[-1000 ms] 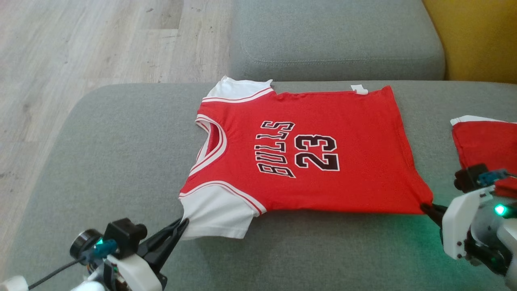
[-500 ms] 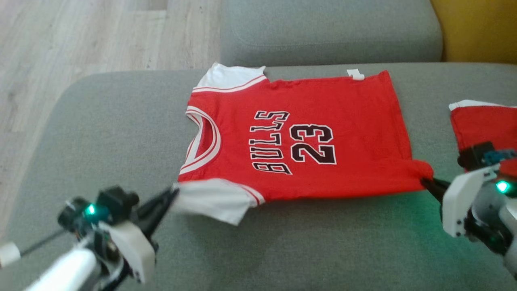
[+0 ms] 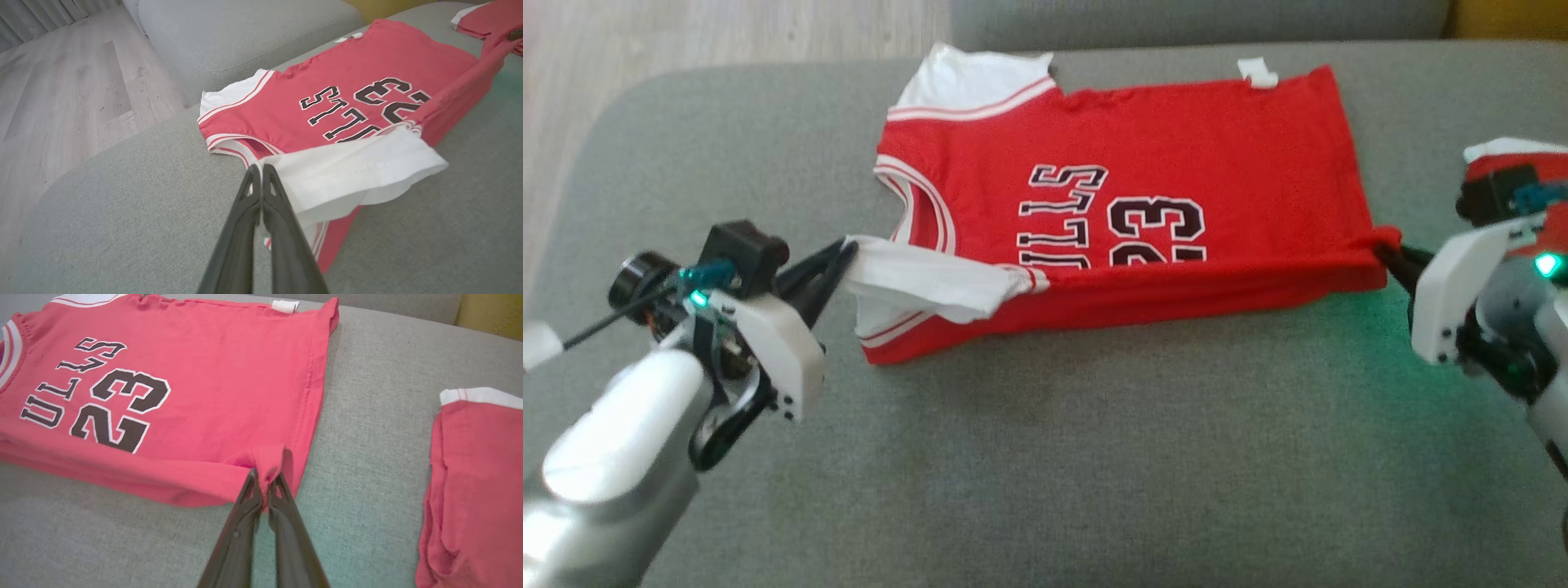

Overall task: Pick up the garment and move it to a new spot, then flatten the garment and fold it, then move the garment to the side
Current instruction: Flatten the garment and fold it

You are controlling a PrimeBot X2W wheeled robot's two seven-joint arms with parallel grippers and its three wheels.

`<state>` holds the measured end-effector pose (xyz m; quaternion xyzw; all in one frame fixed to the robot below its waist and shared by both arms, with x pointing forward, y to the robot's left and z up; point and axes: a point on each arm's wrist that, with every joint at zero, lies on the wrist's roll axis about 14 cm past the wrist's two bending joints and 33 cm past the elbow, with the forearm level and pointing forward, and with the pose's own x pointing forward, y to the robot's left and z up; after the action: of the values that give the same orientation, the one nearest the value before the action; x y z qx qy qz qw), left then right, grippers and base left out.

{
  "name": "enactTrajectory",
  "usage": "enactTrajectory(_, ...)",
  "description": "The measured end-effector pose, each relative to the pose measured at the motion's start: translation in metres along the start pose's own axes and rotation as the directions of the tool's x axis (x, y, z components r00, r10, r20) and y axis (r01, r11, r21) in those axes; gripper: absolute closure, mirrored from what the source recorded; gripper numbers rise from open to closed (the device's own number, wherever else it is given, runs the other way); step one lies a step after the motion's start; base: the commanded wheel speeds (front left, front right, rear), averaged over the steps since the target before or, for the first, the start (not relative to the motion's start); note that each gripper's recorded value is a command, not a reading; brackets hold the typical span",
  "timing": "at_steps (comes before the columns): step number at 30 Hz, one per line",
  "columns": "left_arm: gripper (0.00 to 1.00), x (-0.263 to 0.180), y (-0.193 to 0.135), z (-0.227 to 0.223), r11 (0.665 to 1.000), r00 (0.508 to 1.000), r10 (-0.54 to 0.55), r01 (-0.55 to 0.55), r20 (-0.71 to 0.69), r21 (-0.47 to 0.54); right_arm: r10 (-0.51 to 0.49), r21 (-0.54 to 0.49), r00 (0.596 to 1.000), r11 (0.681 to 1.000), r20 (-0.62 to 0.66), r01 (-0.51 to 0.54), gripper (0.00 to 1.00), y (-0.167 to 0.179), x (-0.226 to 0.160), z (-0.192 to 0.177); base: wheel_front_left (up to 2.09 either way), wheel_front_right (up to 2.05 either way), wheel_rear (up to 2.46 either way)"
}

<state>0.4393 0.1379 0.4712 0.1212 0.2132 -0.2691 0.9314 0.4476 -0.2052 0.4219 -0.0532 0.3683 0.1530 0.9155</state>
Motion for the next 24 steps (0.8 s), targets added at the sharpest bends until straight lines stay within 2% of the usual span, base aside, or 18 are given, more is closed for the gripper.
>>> enactTrajectory(5, 1.0, 0.023, 0.006, -0.015, 1.0, 0.998, -0.007, 0.007, -0.059, 0.0, -0.017, 0.013, 1.0, 1.0, -0.018, 0.017, 1.0, -0.008, 0.016, 0.005, 0.0, 0.0, 0.0)
enactTrajectory(11, 1.0, 0.041, 0.017, -0.015, 1.0, 0.998, 0.01, -0.009, -0.068, 0.015, -0.026, 0.003, 0.999, 1.0, -0.041, 0.026, 1.0, -0.011, 0.029, 0.005, 0.0, 0.0, 0.0)
enactTrajectory(12, 0.87, 0.044, 0.018, -0.015, 1.0, 0.997, 0.011, -0.01, -0.071, 0.02, -0.029, 0.0, 0.998, 1.0, -0.048, 0.029, 1.0, -0.012, 0.032, 0.004, 0.0, 0.0, 0.0)
enactTrajectory(13, 0.25, 0.048, 0.02, -0.014, 1.0, 0.998, 0.016, -0.015, -0.065, 0.019, -0.032, 0.003, 0.998, 0.999, -0.051, 0.032, 0.3, -0.013, 0.034, 0.005, 0.0, 0.0, 0.0)
enactTrajectory(14, 0.0, 0.051, 0.022, -0.011, 1.0, 0.998, 0.023, -0.022, -0.053, 0.02, -0.037, 0.003, 0.998, 0.999, -0.042, 0.038, 0.0, -0.014, 0.036, 0.006, 0.0, 0.0, 0.0)
enactTrajectory(19, 0.0, 0.064, 0.033, 0.018, 0.995, 0.993, 0.087, -0.091, 0.086, 0.043, -0.065, 0.045, 0.99, 0.997, 0.126, 0.06, 0.0, -0.021, 0.04, 0.042, 0.0, 0.0, 0.0)
enactTrajectory(24, 0.0, 0.058, 0.041, 0.057, 0.986, 0.949, 0.155, -0.166, 0.276, 0.019, -0.081, 0.08, 0.931, 0.995, 0.355, 0.056, 0.0, -0.017, 0.026, 0.084, 0.0, 0.0, 0.0)
